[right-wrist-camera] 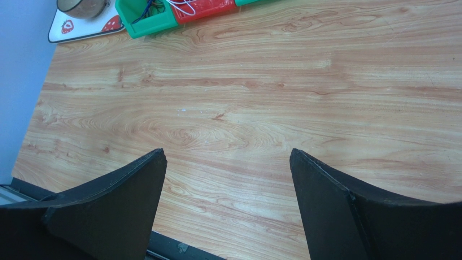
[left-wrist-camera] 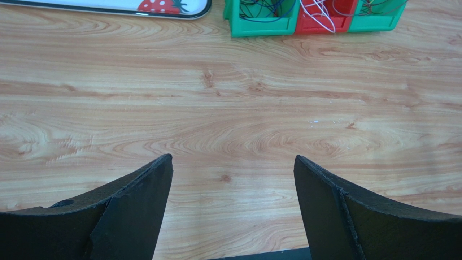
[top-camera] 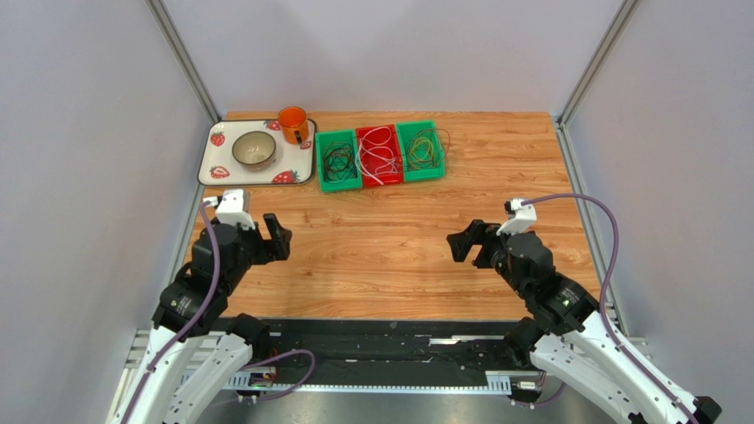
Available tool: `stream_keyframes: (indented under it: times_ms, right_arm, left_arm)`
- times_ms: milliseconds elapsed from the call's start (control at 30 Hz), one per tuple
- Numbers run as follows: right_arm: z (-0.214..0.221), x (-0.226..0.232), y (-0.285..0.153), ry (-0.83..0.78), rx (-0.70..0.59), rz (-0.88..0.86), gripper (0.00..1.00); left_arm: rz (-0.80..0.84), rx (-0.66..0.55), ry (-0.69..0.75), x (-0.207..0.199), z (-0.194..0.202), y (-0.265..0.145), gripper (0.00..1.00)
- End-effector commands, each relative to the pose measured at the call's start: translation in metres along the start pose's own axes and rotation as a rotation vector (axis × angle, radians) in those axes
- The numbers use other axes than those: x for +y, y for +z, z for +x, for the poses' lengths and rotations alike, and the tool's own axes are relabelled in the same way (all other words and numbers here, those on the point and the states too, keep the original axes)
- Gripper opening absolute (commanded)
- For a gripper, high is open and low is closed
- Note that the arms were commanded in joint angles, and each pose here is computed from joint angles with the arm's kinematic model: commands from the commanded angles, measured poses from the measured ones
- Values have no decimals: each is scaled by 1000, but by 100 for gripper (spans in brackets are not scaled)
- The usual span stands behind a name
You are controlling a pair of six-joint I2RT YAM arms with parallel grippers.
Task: Untangle the cables
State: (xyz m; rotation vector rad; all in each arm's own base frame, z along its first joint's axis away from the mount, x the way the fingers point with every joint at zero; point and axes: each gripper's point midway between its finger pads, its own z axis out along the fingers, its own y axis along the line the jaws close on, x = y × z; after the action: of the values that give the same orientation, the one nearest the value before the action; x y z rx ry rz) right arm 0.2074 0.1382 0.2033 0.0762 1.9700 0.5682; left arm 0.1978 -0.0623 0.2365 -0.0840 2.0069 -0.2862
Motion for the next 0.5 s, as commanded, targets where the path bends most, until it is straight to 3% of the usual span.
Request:
stream_keyframes:
  times_ms: [0,467]
  right_arm:
    - [-15,11,-7,16,-25,-34,89]
    - [-26,11,-11,11,-68,-37,88]
  left_arm:
    - [21,-12,-11,-5,-5,-1,90]
    - [21,-8,-9,-5,-4,0,90]
